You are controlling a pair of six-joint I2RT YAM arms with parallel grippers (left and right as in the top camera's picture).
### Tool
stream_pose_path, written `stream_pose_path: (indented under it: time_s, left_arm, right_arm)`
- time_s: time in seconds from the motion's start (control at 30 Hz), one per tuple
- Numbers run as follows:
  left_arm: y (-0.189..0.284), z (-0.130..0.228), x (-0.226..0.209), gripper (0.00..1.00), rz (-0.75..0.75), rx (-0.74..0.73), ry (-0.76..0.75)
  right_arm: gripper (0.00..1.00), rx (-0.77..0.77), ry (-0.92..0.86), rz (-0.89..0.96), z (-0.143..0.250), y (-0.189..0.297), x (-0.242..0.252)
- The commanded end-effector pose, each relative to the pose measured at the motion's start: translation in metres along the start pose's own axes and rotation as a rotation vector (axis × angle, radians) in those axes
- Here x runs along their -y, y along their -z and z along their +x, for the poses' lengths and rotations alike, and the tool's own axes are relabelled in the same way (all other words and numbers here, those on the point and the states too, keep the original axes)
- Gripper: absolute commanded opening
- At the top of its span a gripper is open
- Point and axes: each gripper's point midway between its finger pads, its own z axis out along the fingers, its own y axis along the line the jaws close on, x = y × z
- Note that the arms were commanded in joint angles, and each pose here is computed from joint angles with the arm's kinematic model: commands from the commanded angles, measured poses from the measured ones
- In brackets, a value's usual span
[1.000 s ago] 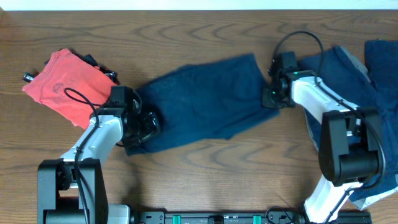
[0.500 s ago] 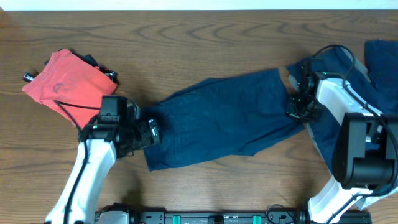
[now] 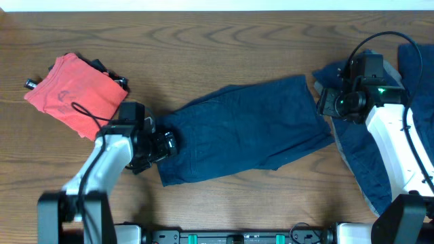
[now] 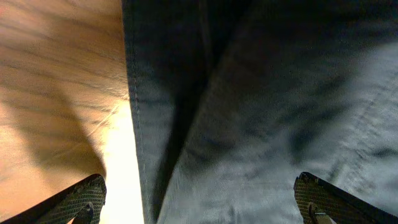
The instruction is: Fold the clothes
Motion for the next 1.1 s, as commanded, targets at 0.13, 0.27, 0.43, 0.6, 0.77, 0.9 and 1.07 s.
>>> stream_pose_path:
  time_s: [0.13,0.27,0.43,0.6,0.77,0.9,1.07]
  left_arm:
    - [-0.024,0.008,0.017,0.56,0.124,-0.116,0.065]
    - [-0.020,0.007,0.024,0.06,0.155,-0.113,0.060]
    - [0.018,-0.018,0.037,0.06,0.181,-0.033,0.016]
    - [0.085,-0.037,0.045,0.06,0.108,0.030,0.017]
    - [0.140,-0.043,0.063,0.06,0.118,0.086,-0.004]
    - [0.155,-0.042,0.070,0.06,0.141,0.116,-0.017]
    - [0.157,-0.042,0.071,0.06,0.145,0.124,-0.019]
  right_arm:
    - [0.63,0.005,0.061,-0.029,0.001,0.002,-0.015]
    - [0.62,0.003,0.074,-0.033,0.002,0.001,-0.019]
    - [0.51,-0.028,0.205,-0.137,0.012,-0.002,-0.048]
    - [0.01,-0.093,0.312,-0.250,0.031,-0.017,-0.088]
    - [0.01,-0.199,0.417,-0.393,0.065,-0.044,-0.145]
    - [0.01,-0.291,0.534,-0.569,0.110,-0.063,-0.207]
    - [0.01,-0.375,0.650,-0.649,0.178,-0.092,-0.267]
